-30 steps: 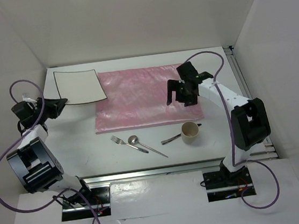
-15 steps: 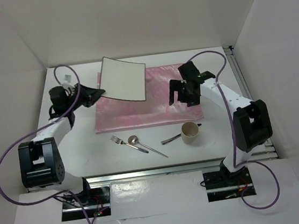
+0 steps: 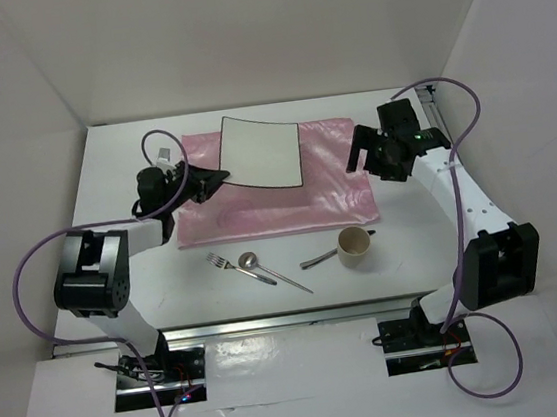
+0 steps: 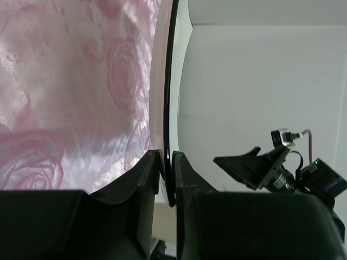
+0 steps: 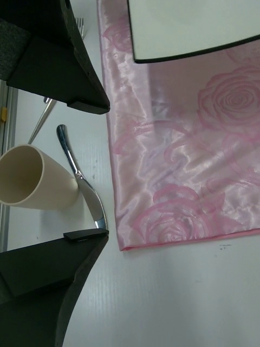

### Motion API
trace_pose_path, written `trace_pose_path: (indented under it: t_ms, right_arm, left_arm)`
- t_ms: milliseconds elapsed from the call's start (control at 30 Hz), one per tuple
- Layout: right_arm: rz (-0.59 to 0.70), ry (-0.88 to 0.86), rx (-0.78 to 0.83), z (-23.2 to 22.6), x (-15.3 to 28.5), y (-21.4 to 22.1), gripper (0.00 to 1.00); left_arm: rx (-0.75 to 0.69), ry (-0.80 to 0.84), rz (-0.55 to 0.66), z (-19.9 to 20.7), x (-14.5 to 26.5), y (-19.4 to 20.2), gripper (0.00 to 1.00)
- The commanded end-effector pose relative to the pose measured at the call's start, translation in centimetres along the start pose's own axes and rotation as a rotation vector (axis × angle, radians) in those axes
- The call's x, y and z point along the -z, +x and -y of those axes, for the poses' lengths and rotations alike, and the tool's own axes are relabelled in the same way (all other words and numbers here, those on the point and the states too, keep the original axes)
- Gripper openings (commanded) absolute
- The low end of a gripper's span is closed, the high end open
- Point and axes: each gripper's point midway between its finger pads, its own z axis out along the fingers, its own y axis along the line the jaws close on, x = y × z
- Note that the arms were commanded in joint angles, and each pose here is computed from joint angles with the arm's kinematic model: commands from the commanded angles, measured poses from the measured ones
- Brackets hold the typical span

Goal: Set the dinner table for one person

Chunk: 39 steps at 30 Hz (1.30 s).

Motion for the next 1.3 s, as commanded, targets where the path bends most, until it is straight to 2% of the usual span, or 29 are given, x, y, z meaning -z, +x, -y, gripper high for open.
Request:
trace_pose_path:
  t_ms: [0, 167, 367, 800, 1100, 1267]
  right_arm:
    - [0.019, 0.021, 0.013, 1.0, 1.1, -0.4, 1.0]
    - [0.021, 0.026, 0.005, 1.2, 1.3, -0.7, 1.0]
    - [0.02, 0.047, 0.024, 1.7, 1.4, -0.6, 1.0]
    - [0.023, 0.052, 0.017, 1.9, 1.6, -0.8, 1.0]
    - [0.002, 0.051, 0.016, 2.1, 1.2, -0.1, 1.0]
    - [0.011, 0.048, 0.017, 2.0, 1.5, -0.3, 1.0]
  left_arm:
    - [-0.129, 0.268, 0.099, 8.2, 0.2, -1.6, 0.0]
    - [-0.113, 0.278, 0.12, 7.2, -1.1, -1.0, 0.0]
    - [-0.049, 0.284, 0.092, 5.2, -3.0, 0.3, 0.0]
    - [-0.014, 0.202, 0.088, 1.6, -3.3, 1.3, 0.0]
    - [0.006, 0.164, 0.029, -0.4, -3.8, 2.3, 0.0]
    - [0.045, 0.072, -0.028, -2.5, -4.2, 2.8, 0.0]
